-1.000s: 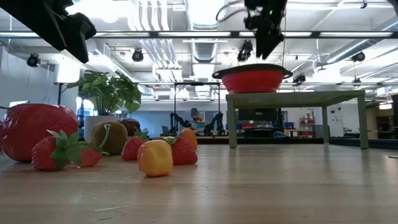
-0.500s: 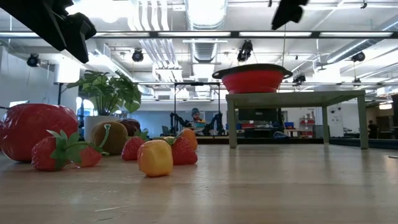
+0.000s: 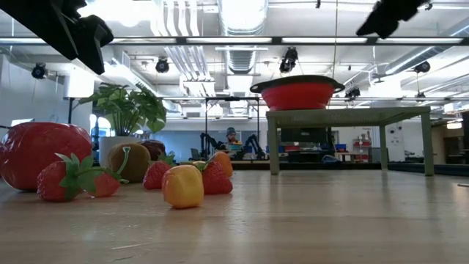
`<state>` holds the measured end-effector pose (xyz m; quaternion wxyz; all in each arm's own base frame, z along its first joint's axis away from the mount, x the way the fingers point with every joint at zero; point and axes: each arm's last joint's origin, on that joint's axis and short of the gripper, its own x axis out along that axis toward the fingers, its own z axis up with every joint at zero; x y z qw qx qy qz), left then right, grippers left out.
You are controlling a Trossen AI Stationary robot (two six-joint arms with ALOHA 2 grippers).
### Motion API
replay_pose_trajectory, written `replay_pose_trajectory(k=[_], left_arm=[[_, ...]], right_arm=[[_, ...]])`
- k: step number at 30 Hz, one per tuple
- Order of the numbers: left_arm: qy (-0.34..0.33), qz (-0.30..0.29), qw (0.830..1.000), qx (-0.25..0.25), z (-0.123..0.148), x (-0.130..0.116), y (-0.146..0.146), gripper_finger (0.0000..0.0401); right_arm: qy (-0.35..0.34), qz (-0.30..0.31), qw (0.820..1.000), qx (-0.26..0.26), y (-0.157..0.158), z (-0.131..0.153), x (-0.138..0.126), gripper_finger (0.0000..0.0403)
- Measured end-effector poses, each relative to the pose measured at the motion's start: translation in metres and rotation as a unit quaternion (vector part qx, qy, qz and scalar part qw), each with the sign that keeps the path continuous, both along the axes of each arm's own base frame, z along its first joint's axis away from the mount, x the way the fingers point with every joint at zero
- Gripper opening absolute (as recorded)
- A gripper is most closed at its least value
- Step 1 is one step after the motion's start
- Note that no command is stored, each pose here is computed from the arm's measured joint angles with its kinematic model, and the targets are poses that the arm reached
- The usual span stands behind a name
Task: Pick & Place Fruit
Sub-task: Put the strawberry into the strainer bowl on the shelf
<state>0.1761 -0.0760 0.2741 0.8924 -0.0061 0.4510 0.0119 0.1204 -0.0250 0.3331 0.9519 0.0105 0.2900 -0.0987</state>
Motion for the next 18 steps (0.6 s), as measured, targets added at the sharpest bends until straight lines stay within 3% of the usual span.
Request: replay_pose_trajectory(k=[9, 18], left_arm=[[0.000, 0.000, 1.000, 0.000, 0.000, 0.000, 0.000, 0.0273], [0.000, 0.000, 1.000, 0.000, 0.000, 0.000, 0.000, 0.0273]], right_arm=[[-0.007, 0.013, 1.000, -0.023, 0.006, -0.032, -0.029, 0.0013], [-0.023, 0.011, 0.999, -0.025, 0.008, -0.035, -0.041, 0.0013]])
